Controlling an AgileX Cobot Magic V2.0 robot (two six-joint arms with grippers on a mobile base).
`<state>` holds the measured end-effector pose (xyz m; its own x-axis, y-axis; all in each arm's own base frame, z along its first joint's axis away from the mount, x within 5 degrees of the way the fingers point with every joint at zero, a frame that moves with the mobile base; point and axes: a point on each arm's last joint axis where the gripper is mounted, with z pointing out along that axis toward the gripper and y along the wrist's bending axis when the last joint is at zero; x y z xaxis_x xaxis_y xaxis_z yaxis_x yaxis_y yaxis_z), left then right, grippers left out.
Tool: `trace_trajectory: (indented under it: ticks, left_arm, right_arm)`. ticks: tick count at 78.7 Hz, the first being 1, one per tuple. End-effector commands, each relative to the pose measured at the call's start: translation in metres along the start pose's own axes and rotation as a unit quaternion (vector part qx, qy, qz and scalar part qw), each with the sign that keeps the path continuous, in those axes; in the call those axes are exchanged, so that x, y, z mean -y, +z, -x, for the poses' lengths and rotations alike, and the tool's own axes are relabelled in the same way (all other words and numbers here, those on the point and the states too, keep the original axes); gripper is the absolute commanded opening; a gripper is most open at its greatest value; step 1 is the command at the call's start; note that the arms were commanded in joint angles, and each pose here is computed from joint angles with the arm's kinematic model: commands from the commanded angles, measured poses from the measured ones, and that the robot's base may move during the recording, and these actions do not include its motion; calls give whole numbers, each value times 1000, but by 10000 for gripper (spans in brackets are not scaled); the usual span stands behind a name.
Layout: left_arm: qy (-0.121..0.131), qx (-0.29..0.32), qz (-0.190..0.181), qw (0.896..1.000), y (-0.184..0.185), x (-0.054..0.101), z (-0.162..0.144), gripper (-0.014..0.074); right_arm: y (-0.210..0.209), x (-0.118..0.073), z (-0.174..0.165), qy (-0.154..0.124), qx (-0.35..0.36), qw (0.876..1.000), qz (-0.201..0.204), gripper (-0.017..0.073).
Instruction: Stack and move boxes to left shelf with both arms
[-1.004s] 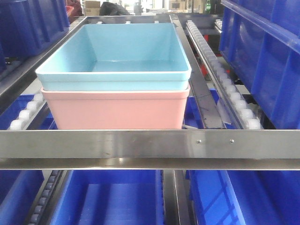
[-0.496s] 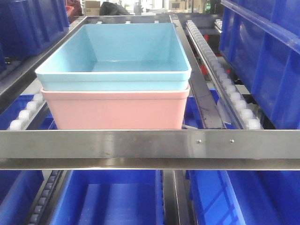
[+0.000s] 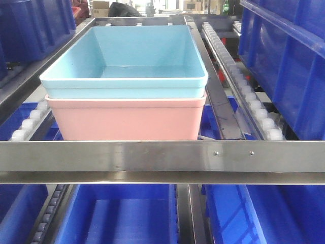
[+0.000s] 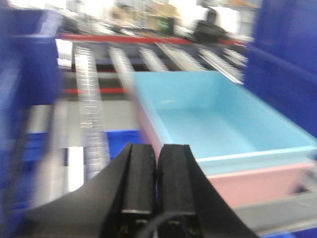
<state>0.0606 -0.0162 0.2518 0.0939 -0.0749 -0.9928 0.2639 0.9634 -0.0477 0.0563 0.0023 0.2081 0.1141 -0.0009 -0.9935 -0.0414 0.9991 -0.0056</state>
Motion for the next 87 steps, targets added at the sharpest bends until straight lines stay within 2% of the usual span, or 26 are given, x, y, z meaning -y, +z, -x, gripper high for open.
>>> trace_trajectory:
  ticks: [1,7,14,27,48,87]
  left_arm:
    - [2,62,43,997,-7,-6,3,-1]
    - [8,68,75,995,-13,-9,-11,-1]
    - [10,77,95,992,-15,-12,-26,-1]
    - [32,71,93,993,-15,-12,-29,-1]
    - [9,73,89,993,-14,-12,-29,-1]
    - [9,73,89,993,-14,-12,-29,-1]
  right_arm:
    - [-3,0,17,0,67,998,-3,52]
    - [-3,0,17,0,67,998,-3,52]
    - [-3,0,17,0,67,998,-3,52]
    - [-3,0,17,0,66,998,-3,52]
    - [-3,0,17,0,66,998,-3,52]
    - [-3,0,17,0,66,998,-3,52]
